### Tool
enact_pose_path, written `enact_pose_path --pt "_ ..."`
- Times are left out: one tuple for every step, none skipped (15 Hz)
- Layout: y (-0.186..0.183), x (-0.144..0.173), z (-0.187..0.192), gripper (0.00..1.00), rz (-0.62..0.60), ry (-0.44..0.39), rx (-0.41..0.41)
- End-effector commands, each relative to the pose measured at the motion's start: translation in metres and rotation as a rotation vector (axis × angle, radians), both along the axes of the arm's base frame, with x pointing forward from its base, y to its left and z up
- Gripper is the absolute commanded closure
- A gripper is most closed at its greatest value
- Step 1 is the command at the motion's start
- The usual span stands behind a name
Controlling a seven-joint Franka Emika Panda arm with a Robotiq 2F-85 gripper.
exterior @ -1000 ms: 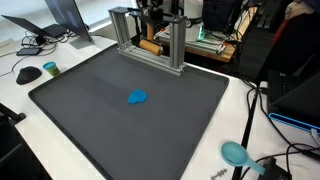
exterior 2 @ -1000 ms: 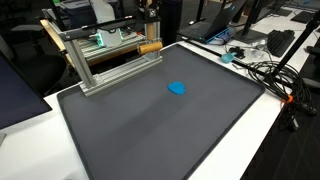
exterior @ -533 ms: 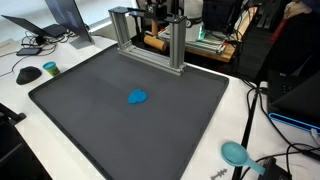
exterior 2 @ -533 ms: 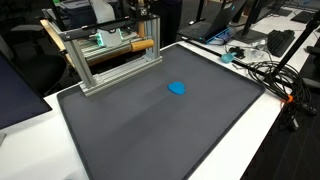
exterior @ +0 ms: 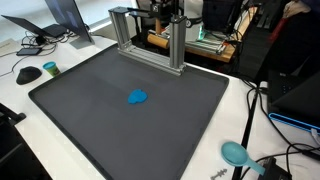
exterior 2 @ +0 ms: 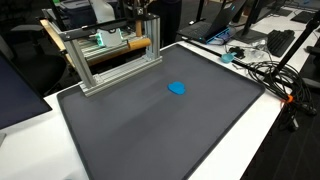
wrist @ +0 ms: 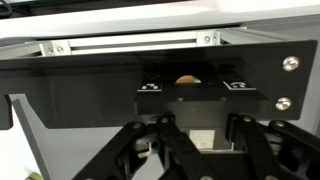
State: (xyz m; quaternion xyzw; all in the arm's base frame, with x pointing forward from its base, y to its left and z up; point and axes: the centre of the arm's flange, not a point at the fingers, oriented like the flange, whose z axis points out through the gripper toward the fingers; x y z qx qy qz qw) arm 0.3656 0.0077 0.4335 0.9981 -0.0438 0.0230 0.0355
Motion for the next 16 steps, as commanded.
enact_pose_path --pt "-0.004 -0.025 0.000 0.78 0.051 -0.017 0.004" --pt "-0.004 -0.027 -0.001 0.78 0.065 -0.019 0.009" --pt "-0.005 -0.029 -0.001 0.78 0.080 -0.022 0.008" --pt "-0.005 -0.030 -0.001 0.78 0.088 -0.029 0.014" --pt "-0.005 -0.031 -0.001 0.46 0.098 -0.026 0.015" --pt "-0.005 -0.030 0.000 0.27 0.103 -0.035 0.014" --pt "-0.005 -0.030 0.000 0.22 0.102 -0.037 0.012" --pt "-0.005 -0.029 0.001 0.15 0.095 -0.045 0.007" --pt "-0.005 -0.028 0.002 0.08 0.094 -0.042 0.004" --pt "-0.005 -0.027 0.003 0.00 0.090 -0.042 0.002" --pt "-0.005 -0.026 0.004 0.00 0.090 -0.043 -0.002" --pt "-0.005 -0.025 0.005 0.00 0.079 -0.050 -0.002" --pt "-0.006 -0.024 0.006 0.00 0.072 -0.058 -0.003" --pt "-0.006 -0.022 0.007 0.00 0.068 -0.062 -0.007" --pt "-0.007 -0.021 0.010 0.00 0.066 -0.067 -0.006" --pt "-0.009 -0.020 0.013 0.00 0.078 -0.077 0.001"
